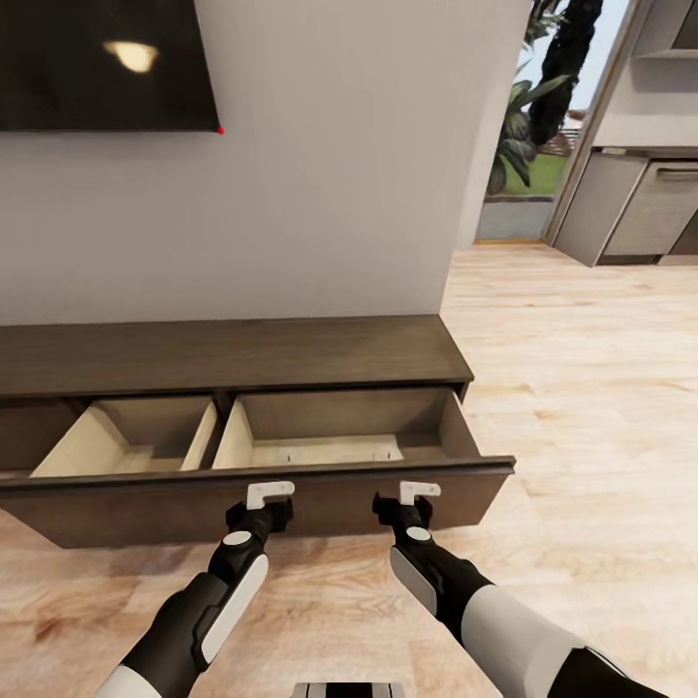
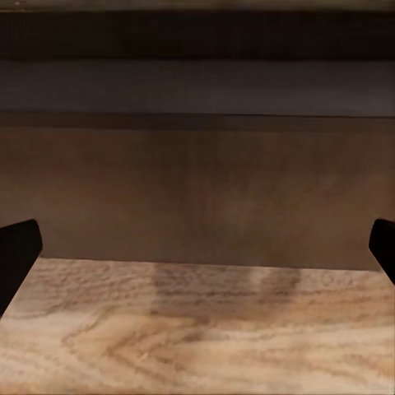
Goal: Place each of the two pumpkins and all three candles from the living room inside a cabinet in the living room (use any cabinet), then make sure every cabinet is closed, and position the cauldron so it is next to a table in the living room.
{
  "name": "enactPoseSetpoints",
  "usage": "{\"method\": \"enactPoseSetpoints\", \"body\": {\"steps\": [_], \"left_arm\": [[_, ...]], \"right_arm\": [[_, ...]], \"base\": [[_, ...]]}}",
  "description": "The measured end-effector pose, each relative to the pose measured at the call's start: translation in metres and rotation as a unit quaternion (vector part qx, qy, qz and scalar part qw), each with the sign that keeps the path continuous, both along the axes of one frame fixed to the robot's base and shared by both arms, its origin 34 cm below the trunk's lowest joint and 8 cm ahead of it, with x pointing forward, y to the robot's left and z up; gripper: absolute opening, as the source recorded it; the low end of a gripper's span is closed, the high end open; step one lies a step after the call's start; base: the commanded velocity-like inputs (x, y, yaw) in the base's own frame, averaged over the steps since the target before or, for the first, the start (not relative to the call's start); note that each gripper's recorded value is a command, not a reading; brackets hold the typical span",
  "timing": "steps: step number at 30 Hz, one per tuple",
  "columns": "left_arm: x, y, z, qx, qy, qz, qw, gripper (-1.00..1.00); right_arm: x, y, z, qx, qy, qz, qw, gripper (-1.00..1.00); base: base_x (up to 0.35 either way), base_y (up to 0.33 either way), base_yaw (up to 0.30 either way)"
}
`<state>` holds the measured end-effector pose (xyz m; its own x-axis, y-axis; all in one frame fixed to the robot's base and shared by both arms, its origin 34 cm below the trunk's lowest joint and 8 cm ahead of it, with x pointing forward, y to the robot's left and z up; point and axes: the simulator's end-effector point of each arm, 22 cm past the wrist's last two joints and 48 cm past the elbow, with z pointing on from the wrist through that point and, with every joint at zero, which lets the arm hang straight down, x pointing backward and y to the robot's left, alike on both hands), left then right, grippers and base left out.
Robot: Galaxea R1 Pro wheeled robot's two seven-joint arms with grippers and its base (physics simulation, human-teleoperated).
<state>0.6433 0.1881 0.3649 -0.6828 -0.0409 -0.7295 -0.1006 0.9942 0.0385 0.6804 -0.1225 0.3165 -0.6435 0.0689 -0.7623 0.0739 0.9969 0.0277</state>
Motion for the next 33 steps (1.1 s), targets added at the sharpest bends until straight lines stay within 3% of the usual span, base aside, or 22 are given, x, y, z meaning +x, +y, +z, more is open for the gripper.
{"method": "enactPoseSetpoints", "body": {"steps": [16,33], "left_arm": [[0.0000,0.0000,0.0001,0.000,0.000,0.000,1.0000,1.00],[0.0000,-0.0008,0.0003,-0.001,0.000,0.000,1.0000,1.00]], "right_arm": [[-0.0007,0.0001,-0.0007,0.001,0.001,-0.001,1.0000,1.00],[-0.0009,0.0003,-0.0007,0.001,0.001,0.000,1.0000,1.00]], "base": [[0.061,0.000,0.000],[0.208,0.000,0.000]]}}
